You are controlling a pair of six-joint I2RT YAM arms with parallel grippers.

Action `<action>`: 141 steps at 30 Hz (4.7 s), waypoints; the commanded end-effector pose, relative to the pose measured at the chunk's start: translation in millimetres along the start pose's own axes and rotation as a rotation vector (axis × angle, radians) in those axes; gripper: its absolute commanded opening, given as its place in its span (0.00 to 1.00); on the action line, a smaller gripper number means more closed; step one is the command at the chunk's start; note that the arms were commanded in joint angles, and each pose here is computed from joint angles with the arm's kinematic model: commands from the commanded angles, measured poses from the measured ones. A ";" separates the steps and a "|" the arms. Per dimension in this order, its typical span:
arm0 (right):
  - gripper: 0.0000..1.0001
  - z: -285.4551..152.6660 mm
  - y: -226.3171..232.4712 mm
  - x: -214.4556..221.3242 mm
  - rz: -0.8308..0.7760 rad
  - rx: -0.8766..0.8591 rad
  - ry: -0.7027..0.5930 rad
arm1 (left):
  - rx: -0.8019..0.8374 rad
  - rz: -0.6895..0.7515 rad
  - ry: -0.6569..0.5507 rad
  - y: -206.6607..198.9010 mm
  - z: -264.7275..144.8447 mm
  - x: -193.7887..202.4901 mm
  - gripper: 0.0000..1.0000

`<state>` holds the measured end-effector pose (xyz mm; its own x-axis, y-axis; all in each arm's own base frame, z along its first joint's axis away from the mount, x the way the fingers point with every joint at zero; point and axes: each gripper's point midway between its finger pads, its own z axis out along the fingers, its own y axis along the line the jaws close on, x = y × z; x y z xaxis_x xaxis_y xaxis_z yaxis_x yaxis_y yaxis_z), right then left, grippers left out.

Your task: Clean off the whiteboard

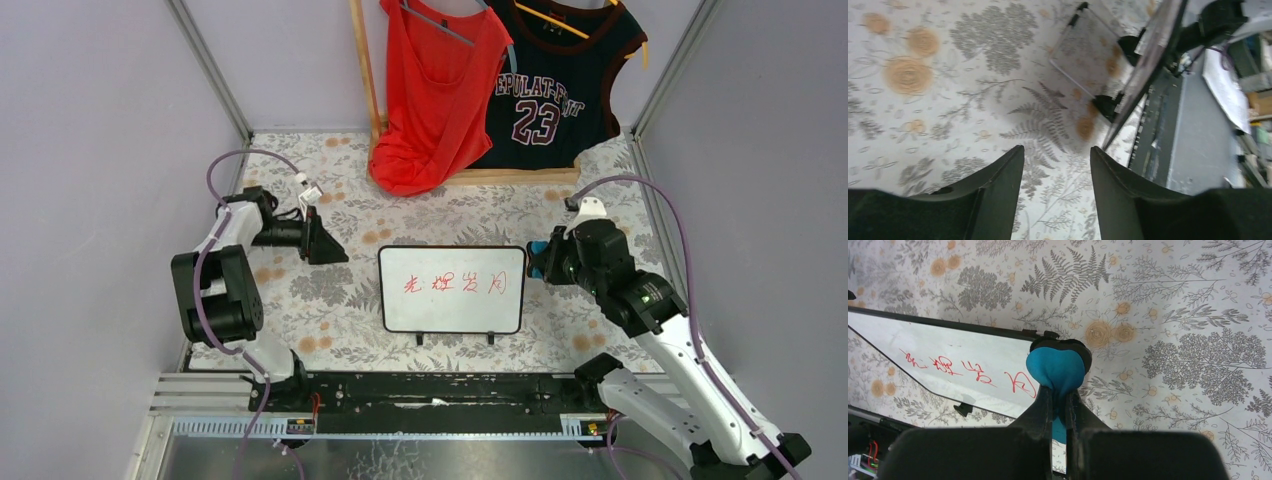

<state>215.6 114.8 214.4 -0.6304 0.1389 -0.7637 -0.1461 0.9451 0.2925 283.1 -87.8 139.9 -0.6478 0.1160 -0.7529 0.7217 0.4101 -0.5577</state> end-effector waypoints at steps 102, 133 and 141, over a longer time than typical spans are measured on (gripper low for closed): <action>0.00 4.0 106.5 22.4 -0.205 0.043 -0.115 | 0.333 0.228 0.064 -103.1 81.7 -24.4 0.24; 0.00 15.3 38.3 53.5 -0.203 0.173 -0.201 | 0.393 0.196 0.156 -95.5 80.6 5.0 0.00; 0.00 19.9 31.3 59.8 -0.233 0.203 -0.196 | 0.326 0.163 0.155 -85.9 84.4 2.6 0.00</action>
<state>181.6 157.4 160.1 -0.4814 -0.0752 -0.8733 -0.1365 0.9906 -0.0101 236.9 -204.0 172.6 -0.5238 0.2482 -0.8149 0.8401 -0.0079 -0.5424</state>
